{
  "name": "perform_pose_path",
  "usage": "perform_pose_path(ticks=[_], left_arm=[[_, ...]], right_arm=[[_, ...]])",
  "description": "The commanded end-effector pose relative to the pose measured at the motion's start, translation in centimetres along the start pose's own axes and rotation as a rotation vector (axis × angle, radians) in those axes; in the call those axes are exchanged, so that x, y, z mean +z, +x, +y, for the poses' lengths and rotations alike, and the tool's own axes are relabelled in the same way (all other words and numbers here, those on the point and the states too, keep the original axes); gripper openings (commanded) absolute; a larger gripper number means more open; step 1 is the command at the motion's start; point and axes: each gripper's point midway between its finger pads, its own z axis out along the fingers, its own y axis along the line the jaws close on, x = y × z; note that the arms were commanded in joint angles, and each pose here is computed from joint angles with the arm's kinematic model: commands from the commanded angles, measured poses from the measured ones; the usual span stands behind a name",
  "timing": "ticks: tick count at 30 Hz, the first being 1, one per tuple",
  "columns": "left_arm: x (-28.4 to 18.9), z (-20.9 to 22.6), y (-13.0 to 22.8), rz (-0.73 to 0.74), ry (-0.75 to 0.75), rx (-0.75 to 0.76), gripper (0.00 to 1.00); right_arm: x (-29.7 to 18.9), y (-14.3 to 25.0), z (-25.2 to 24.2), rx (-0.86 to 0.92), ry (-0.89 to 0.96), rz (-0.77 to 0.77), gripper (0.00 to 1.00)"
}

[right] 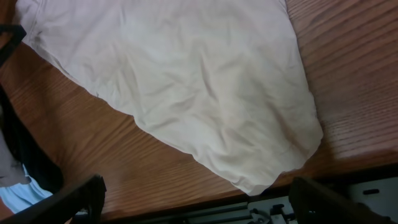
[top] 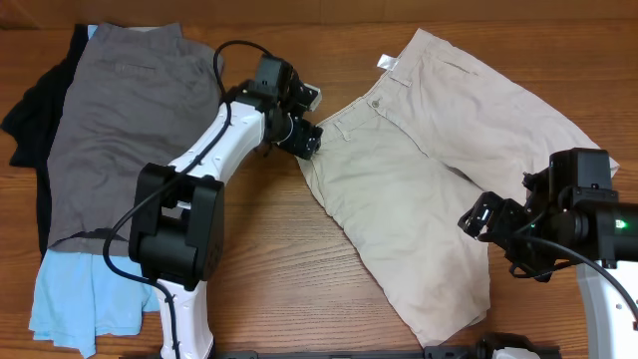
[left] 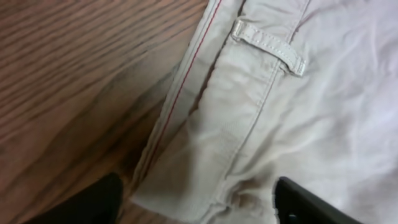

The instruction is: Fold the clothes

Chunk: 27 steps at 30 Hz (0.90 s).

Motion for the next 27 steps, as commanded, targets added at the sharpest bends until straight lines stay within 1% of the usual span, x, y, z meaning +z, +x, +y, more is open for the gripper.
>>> perform_pose_path(ticks=[1,4,6,7,8,9,10,15,17,20,22,23,24,25,26,27], left_arm=[[2.5,-0.4,2.0,0.042,0.033,0.011,0.73],[4.2,-0.2,3.3,0.087,0.041,-0.001,0.72],[5.1,-0.2,4.2,0.117,0.05,-0.021,0.63],[5.2,-0.2,4.5,0.129,0.05,-0.033,0.49],[5.2,-0.2,4.9,0.143,0.046,-0.046,0.3],[5.1,0.0,5.6,0.175,0.029,-0.086,0.04],[4.7,0.9,7.3,0.244,-0.026,-0.171,0.04],[1.9,3.8,13.3,0.477,-0.199,-0.375,0.04],[-0.3,4.7,16.4,0.605,-0.24,-0.447,0.04],[-2.7,5.5,19.3,0.735,-0.264,-0.495,0.04],[-4.6,6.7,21.0,0.81,-0.32,-0.535,0.08],[-4.9,7.1,21.3,0.818,-0.335,-0.544,0.11],[-5.3,7.7,21.7,0.824,-0.348,-0.557,0.27],[-5.4,7.9,21.7,0.824,-0.349,-0.564,0.36],[-5.4,8.1,21.8,0.821,-0.349,-0.569,0.49],[-5.4,8.3,21.8,0.816,-0.35,-0.576,0.59]], right_arm=[[0.0,0.0,0.0,-0.003,0.001,-0.012,0.98],[0.0,-0.2,0.1,-0.004,-0.002,-0.017,0.99],[0.0,-0.3,0.1,-0.003,-0.004,-0.021,0.98],[0.0,-0.3,0.2,-0.004,-0.005,-0.023,0.99],[0.0,-0.4,0.2,-0.004,-0.006,-0.025,0.98],[0.0,-0.6,0.3,-0.006,-0.009,-0.032,0.99],[0.0,-0.9,0.4,-0.009,-0.015,-0.044,0.99],[0.2,-1.9,0.8,-0.017,-0.026,-0.068,0.99],[0.8,-2.6,1.0,-0.016,-0.024,-0.063,0.99],[1.8,-3.9,1.3,-0.016,-0.021,-0.056,0.99],[3.2,-5.4,1.9,-0.03,-0.021,-0.05,0.99],[3.5,-5.6,2.1,-0.032,-0.02,-0.047,0.98],[4.8,-6.5,2.6,-0.047,-0.018,-0.034,0.99],[5.5,-6.9,2.9,-0.055,-0.017,-0.028,0.99],[6.3,-7.3,3.2,-0.063,-0.014,-0.015,0.99],[7.4,-7.7,3.6,-0.073,-0.01,-0.002,0.99]])
